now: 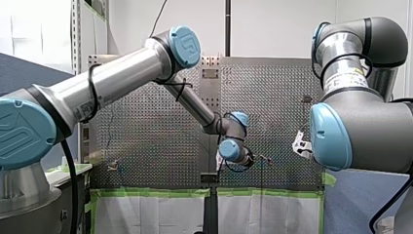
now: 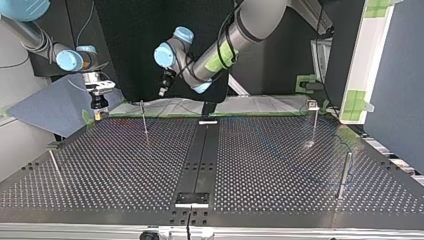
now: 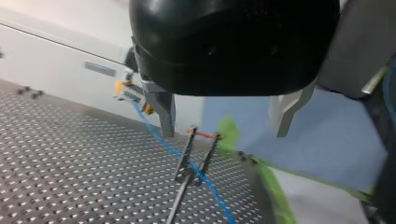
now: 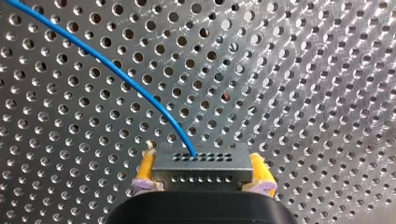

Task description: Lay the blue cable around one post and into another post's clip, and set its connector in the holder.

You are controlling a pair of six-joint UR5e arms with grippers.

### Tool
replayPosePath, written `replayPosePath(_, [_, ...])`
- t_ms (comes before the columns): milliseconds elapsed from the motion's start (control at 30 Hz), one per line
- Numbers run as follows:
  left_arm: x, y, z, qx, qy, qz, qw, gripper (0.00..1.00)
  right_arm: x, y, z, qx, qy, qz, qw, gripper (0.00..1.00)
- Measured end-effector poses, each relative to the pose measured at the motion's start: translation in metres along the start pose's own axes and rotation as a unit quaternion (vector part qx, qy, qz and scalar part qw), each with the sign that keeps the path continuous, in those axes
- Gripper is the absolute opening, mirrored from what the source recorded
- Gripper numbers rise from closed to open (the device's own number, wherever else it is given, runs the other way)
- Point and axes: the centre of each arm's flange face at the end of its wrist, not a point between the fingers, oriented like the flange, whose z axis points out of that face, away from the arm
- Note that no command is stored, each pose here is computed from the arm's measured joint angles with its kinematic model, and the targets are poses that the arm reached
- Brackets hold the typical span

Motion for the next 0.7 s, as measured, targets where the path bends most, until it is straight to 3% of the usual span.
replayPosePath(133, [-0.007,0.001,-0.013,-0.015,-0.002,0.019,0.9997,1.00,0.000,0.000,0.000,0.000,0.000,0.0001,1.0000,0.00])
replayPosePath(267, [-0.020,0.004,-0.023,-0.027,-0.018,0.026,0.9991,1.00,0.000,0.001,0.000,-0.001,0.000,0.0003,1.0000,0.00])
replayPosePath(433, [-0.034,0.011,-0.031,-0.038,-0.038,0.010,0.9985,1.00,0.000,0.000,0.000,0.000,-0.001,0.0011,1.0000,0.00])
replayPosePath(700, [-0.057,0.027,-0.044,-0.055,-0.072,-0.033,0.9954,1.00,-0.002,-0.002,-0.001,0.000,-0.006,0.0045,1.0000,0.00])
